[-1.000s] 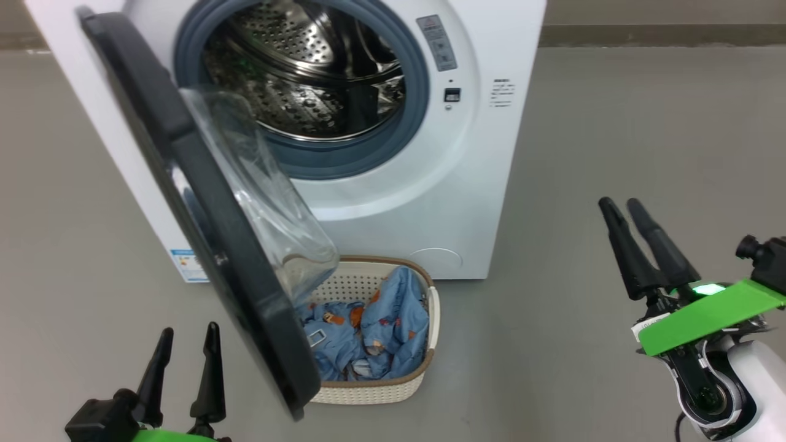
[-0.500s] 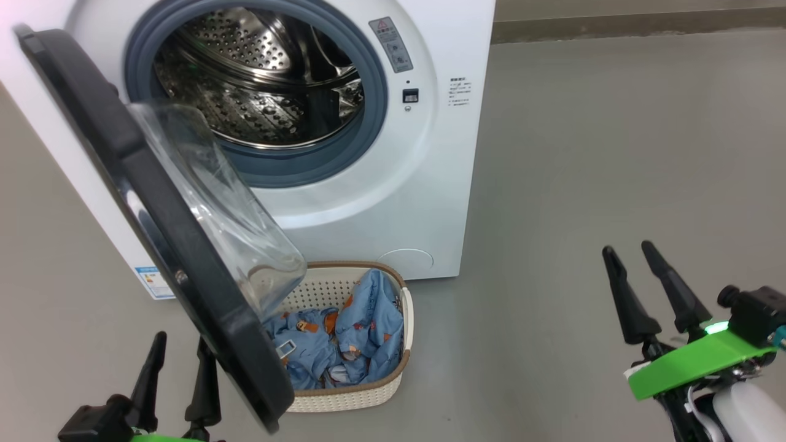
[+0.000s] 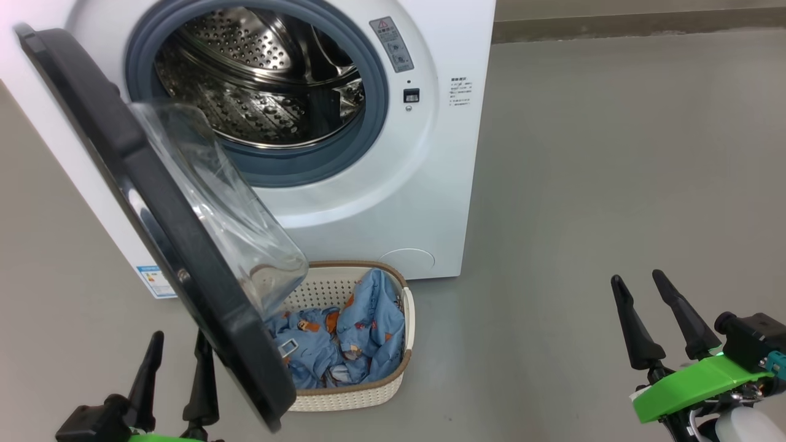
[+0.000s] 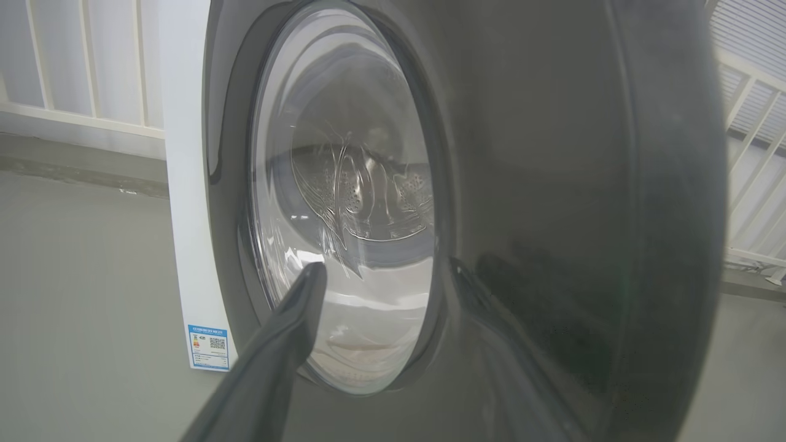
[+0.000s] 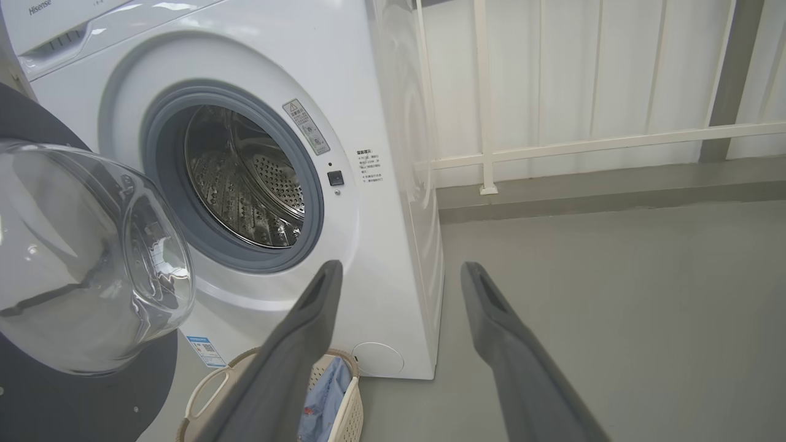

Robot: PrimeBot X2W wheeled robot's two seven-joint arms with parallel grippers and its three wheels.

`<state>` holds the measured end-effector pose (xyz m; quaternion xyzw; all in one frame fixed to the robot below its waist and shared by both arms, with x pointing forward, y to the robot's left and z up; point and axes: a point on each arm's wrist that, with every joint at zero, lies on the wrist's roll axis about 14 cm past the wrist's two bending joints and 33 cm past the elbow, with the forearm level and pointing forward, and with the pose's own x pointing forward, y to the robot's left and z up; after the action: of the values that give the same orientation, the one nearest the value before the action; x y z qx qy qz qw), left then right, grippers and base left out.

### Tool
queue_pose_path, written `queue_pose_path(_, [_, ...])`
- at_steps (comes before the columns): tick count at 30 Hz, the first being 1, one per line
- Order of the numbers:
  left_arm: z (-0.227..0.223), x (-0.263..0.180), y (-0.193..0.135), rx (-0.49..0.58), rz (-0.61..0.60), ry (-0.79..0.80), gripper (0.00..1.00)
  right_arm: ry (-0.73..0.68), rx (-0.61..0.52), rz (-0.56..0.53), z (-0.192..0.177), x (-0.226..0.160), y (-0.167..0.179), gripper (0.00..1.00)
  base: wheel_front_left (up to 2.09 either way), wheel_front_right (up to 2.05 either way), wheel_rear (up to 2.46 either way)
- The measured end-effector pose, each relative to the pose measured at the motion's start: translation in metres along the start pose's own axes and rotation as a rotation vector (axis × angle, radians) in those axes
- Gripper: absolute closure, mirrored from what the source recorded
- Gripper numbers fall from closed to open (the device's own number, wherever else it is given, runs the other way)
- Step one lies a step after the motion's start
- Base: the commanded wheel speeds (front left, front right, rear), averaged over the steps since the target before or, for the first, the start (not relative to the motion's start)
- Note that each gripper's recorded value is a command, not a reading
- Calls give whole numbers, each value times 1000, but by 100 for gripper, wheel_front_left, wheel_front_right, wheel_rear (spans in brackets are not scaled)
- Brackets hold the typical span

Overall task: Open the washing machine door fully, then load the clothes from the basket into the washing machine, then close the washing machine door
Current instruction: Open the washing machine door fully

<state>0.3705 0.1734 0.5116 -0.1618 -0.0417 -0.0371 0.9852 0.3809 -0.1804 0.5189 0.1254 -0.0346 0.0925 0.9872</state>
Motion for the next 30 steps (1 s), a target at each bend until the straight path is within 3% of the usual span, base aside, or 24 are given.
queue_pose_path(30, [6, -4, 2, 5, 5, -17, 0, 34, -5, -2, -11, -4, 1, 0, 0, 0, 0])
